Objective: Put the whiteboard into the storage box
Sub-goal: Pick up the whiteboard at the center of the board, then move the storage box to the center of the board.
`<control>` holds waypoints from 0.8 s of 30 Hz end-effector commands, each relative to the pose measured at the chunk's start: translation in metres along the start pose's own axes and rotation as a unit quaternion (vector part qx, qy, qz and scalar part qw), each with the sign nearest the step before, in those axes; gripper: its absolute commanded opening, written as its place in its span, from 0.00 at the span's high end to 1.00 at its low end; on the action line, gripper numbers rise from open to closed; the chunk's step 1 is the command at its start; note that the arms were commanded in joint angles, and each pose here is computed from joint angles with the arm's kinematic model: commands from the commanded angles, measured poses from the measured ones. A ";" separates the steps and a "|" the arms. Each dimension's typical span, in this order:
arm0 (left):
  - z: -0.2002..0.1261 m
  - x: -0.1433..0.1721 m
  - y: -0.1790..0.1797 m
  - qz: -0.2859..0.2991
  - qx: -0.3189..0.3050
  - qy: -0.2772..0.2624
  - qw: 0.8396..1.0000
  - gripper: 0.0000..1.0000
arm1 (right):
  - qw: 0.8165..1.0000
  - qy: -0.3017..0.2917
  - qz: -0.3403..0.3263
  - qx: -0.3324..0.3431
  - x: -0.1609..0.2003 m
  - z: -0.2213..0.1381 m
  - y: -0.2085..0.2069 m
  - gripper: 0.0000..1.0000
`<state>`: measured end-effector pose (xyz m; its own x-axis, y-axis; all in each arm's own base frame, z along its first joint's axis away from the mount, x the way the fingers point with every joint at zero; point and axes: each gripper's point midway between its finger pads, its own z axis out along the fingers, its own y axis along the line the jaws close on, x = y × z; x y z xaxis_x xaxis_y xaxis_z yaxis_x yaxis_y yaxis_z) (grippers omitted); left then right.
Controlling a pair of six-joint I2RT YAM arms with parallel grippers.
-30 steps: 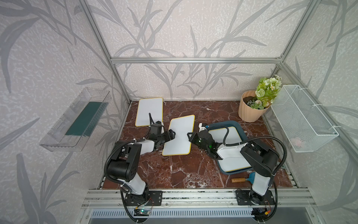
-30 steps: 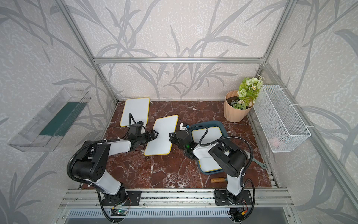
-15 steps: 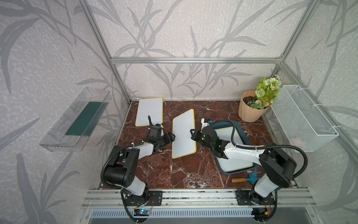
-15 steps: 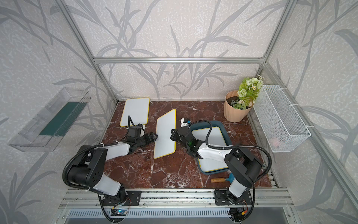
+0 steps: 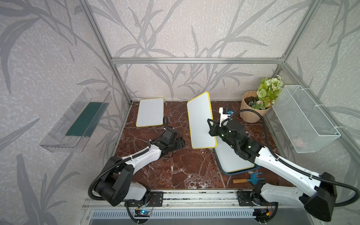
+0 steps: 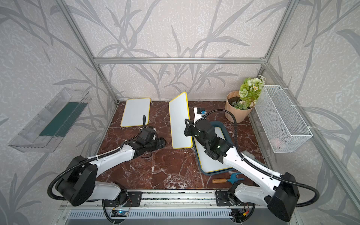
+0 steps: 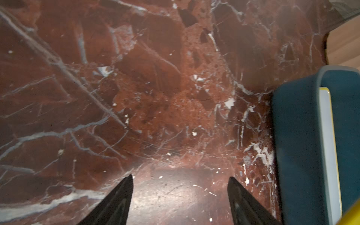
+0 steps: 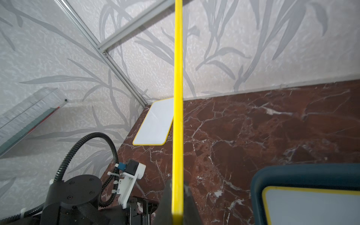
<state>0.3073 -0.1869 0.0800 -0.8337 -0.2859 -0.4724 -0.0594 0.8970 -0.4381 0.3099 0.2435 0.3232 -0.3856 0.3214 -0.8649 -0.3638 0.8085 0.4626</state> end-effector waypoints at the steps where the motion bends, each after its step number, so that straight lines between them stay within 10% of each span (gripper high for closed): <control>1: -0.009 -0.003 -0.013 0.000 -0.031 -0.019 0.999 0.24 | 0.998 -0.062 -0.028 0.004 -0.055 -0.038 -0.002 1.00; 24: 0.024 0.046 -0.166 0.078 -0.016 -0.028 0.996 0.31 | 0.971 -0.111 -0.133 0.166 -0.079 -0.154 -0.082 1.00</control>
<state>0.2864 -0.3551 0.1061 -0.8247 -0.1313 -0.5501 0.0855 0.9326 -0.3507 0.2442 0.0928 0.3628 -0.1994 0.1082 -0.9739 -0.1688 0.9752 0.1429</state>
